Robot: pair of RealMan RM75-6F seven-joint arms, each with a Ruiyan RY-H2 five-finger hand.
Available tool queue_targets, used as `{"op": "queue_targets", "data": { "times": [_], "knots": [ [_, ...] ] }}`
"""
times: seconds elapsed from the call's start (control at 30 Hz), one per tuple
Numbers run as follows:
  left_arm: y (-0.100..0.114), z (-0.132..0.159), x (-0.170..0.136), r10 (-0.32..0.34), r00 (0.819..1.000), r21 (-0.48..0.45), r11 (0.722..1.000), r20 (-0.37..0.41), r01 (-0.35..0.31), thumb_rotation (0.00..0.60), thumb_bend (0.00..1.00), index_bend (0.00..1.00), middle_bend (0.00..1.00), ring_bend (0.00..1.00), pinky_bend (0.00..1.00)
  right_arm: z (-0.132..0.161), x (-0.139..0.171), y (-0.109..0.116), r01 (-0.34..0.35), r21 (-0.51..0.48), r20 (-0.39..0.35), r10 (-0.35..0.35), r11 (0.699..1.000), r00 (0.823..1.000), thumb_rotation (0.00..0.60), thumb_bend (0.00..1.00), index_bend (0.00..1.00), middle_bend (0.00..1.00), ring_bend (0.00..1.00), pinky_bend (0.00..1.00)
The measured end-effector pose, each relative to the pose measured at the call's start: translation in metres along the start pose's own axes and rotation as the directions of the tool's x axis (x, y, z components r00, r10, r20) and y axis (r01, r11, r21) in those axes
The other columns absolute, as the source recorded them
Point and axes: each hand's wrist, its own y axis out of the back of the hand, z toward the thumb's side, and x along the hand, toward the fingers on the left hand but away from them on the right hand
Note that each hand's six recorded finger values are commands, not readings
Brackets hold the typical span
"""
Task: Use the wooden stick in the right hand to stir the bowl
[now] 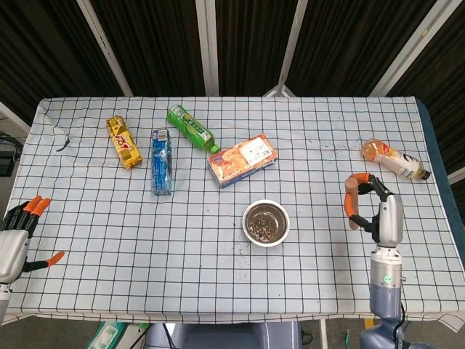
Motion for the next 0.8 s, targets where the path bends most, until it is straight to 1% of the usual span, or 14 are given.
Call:
{"op": "queue_targets", "data": {
  "times": [0.1,0.23,0.37,0.57,0.67,0.8],
  "knots": [
    [0.0,0.001,0.001,-0.002,1.0,-0.001,1.0,0.001,0.002,0.6,0.02,0.0,0.0,0.0,0.0,-0.001,-0.003,0.002,0.043,-0.07,0.021,-0.042,0.997,0.999,0.6,0.6,0.76,0.62,0.62,0.52],
    [0.0,0.001,0.0,-0.001,1.0,-0.003,1.0,0.0,0.001,0.6,0.02,0.0,0.0,0.0,0.0,0.001,0.0,-0.007,0.082,-0.169,0.042,-0.076,0.982,0.996,0.6,0.6,0.76,0.62,0.62,0.52],
    [0.0,0.001,0.0,0.001,1.0,-0.007,1.0,-0.003,-0.001,0.6,0.02,0.0,0.0,0.0,0.0,0.011,0.006,-0.025,0.109,-0.269,0.044,-0.101,0.957,0.994,0.6,0.6,0.76,0.62,0.62,0.52],
    [0.001,0.0,0.001,0.004,1.0,-0.02,1.0,-0.004,-0.004,0.6,0.02,0.0,0.0,0.0,0.0,0.027,0.011,-0.057,0.119,-0.382,0.032,-0.115,0.916,0.993,0.6,0.6,0.76,0.62,0.62,0.52],
    [0.001,0.0,0.001,0.002,1.0,-0.024,1.0,-0.004,-0.002,0.6,0.02,0.0,0.0,0.0,0.0,0.032,0.009,-0.069,0.126,-0.42,0.031,-0.125,0.899,0.992,0.6,0.6,0.76,0.62,0.62,0.52],
    [0.0,0.0,0.001,-0.003,1.0,-0.03,1.0,-0.007,0.003,0.6,0.02,0.0,0.0,0.0,0.0,0.035,0.006,-0.082,0.134,-0.448,0.034,-0.133,0.884,0.99,0.6,0.6,0.76,0.62,0.62,0.52]
  ]
}}
